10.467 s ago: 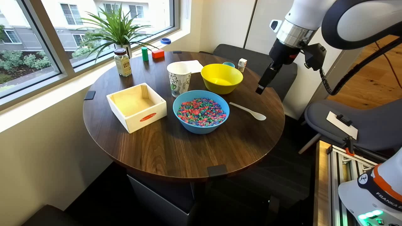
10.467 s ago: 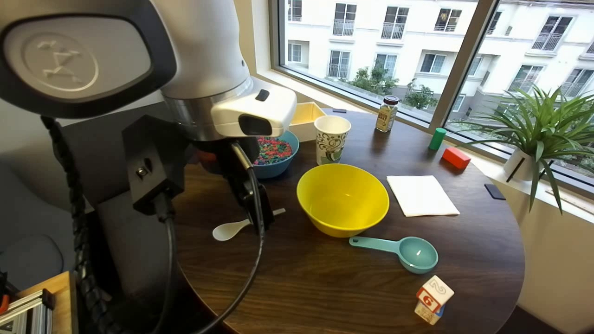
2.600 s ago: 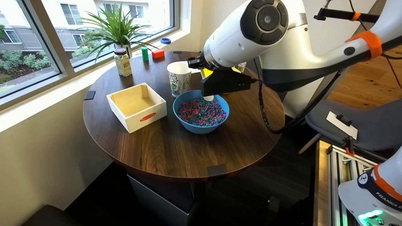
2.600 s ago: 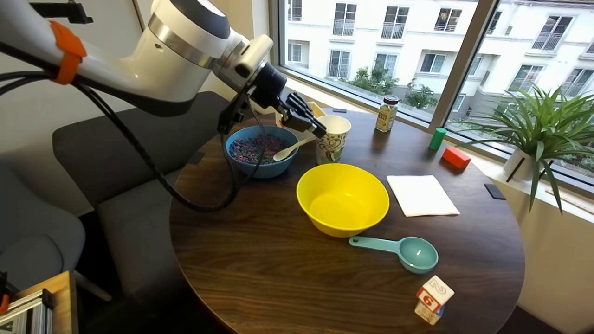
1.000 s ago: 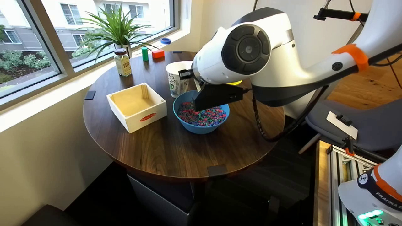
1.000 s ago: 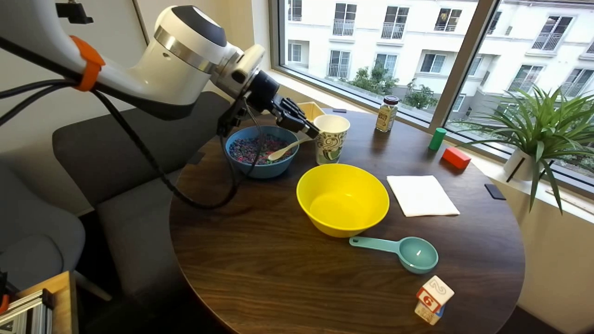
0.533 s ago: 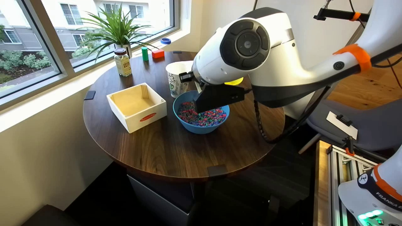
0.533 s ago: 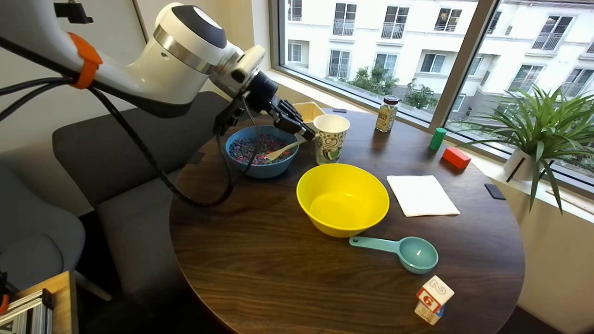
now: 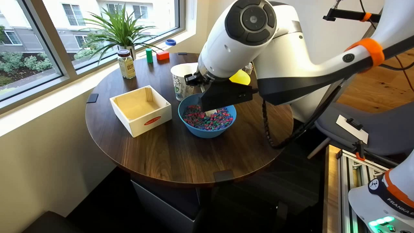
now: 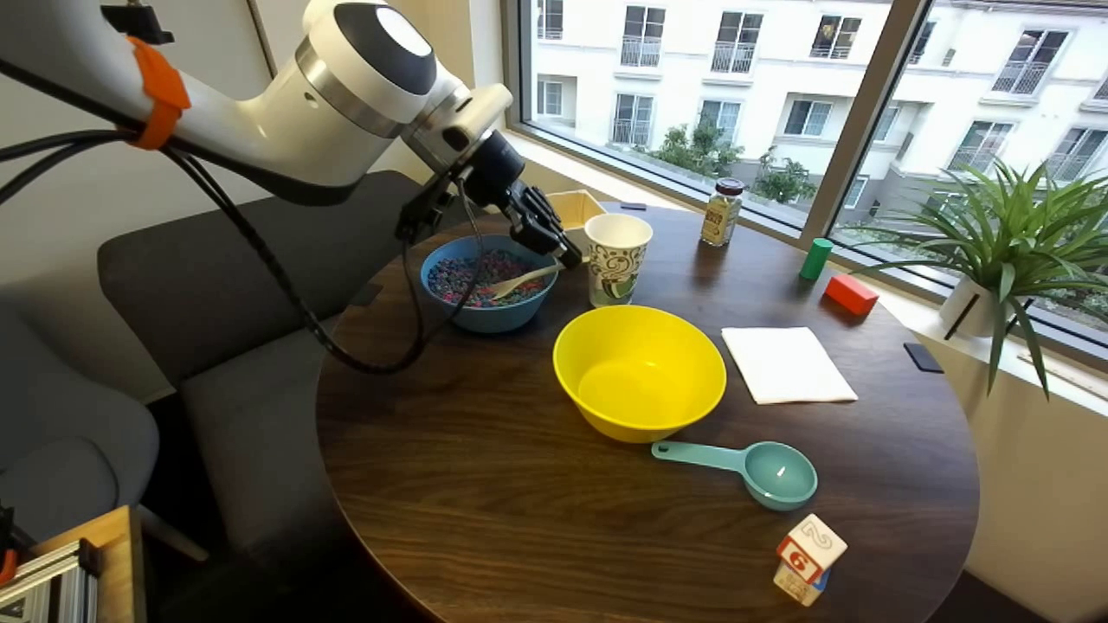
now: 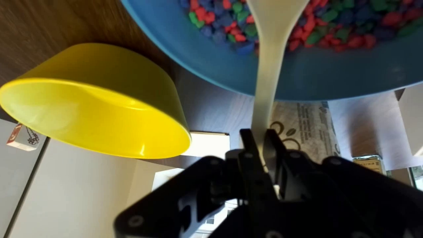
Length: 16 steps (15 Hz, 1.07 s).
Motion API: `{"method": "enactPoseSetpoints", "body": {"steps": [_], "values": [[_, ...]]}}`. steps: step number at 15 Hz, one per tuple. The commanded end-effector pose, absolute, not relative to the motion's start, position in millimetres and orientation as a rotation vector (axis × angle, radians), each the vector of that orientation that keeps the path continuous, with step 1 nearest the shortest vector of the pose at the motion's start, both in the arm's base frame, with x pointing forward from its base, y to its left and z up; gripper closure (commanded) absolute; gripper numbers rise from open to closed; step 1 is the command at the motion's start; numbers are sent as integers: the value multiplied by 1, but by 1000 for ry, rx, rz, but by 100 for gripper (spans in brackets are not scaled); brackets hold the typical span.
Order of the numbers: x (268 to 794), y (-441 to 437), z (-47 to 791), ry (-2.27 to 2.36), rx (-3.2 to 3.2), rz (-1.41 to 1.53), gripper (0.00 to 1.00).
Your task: Use the spoon to scoop out of the blue bowl, empty the content into the yellow bowl and the cup and place the spoon back
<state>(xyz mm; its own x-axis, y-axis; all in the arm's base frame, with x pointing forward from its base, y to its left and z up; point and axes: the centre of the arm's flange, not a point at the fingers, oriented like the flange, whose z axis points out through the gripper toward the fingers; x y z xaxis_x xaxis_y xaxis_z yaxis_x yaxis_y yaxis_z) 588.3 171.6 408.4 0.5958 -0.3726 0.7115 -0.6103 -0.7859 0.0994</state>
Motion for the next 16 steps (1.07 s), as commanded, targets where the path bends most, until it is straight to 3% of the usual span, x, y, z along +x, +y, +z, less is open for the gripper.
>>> {"method": "enactPoseSetpoints", "body": {"steps": [1,16], "values": [[591,165,415,-826,2576,923,97],[598,128,446,-977,2699,717,97]]}}
